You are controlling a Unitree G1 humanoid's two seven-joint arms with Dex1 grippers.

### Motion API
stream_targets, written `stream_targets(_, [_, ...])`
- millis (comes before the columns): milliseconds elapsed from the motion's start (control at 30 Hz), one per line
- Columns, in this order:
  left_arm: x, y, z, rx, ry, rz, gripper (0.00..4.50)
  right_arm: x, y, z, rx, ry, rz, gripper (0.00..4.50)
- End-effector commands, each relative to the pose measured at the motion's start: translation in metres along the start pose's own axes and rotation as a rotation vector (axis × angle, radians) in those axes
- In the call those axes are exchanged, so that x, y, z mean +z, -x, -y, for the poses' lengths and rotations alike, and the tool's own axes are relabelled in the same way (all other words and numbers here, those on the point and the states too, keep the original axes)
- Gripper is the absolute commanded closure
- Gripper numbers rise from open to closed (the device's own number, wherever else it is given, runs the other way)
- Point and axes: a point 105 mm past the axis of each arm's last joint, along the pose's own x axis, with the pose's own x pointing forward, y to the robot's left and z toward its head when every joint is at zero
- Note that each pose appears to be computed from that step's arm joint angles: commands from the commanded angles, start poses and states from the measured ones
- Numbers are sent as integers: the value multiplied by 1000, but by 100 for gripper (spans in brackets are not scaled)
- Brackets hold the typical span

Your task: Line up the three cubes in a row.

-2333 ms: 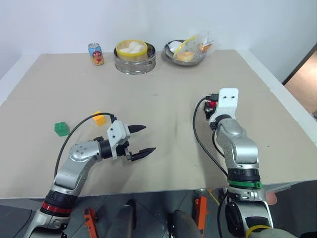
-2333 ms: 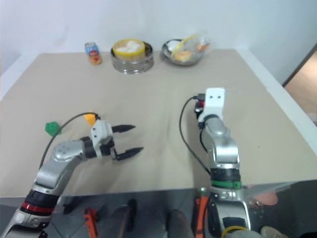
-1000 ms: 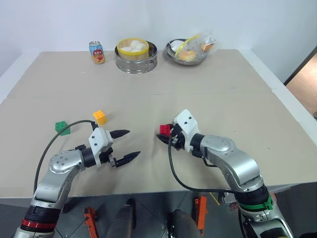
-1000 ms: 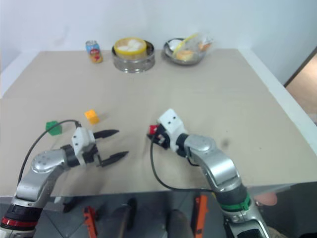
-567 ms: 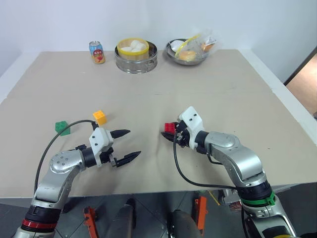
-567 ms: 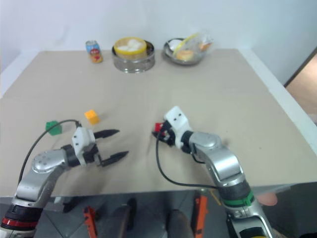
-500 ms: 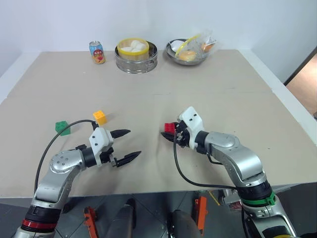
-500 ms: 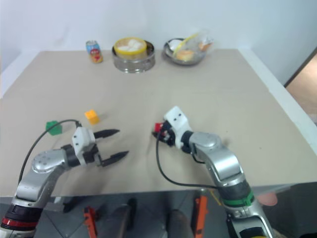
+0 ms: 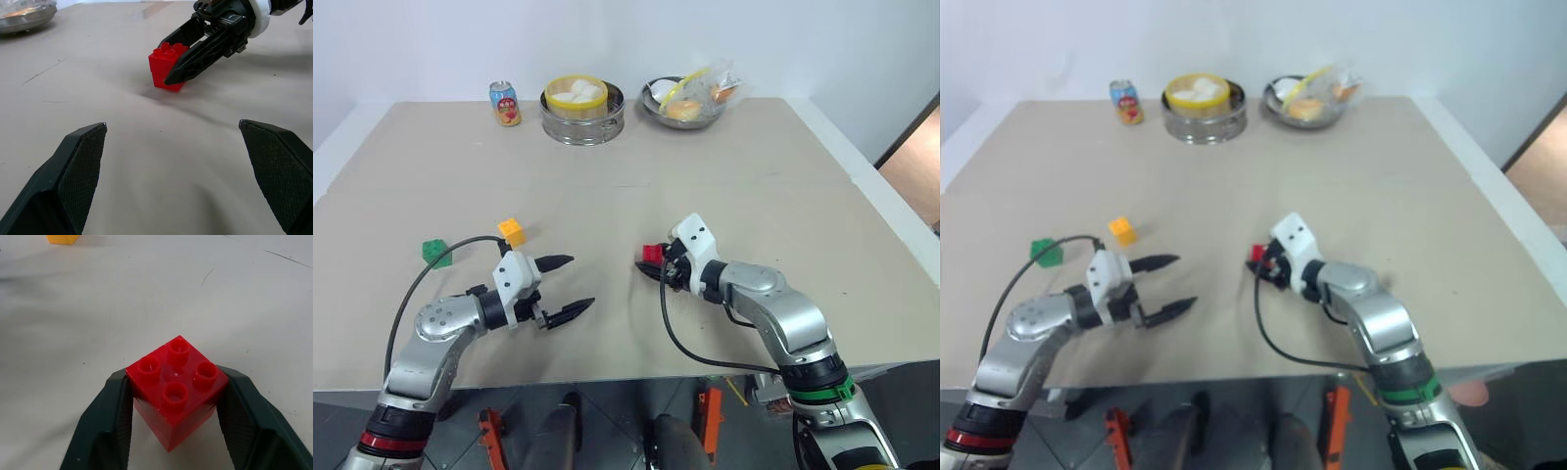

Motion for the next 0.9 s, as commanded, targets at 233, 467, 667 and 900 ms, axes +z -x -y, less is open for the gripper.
stream_targets(233, [12, 1, -2, -1, -40, 16, 0, 35, 18, 2, 1, 42, 113, 1])
stream_targets(467, [10, 10, -20, 114, -13, 17, 0, 99, 29, -43, 289, 14, 330, 1])
stream_targets(667, [10, 27, -61, 429, 8, 19, 0, 103, 35, -75, 572, 98, 345, 1])
stream_targets(900, [16, 53, -83, 731, -4, 37, 0, 101, 23, -67, 567, 197, 365, 1])
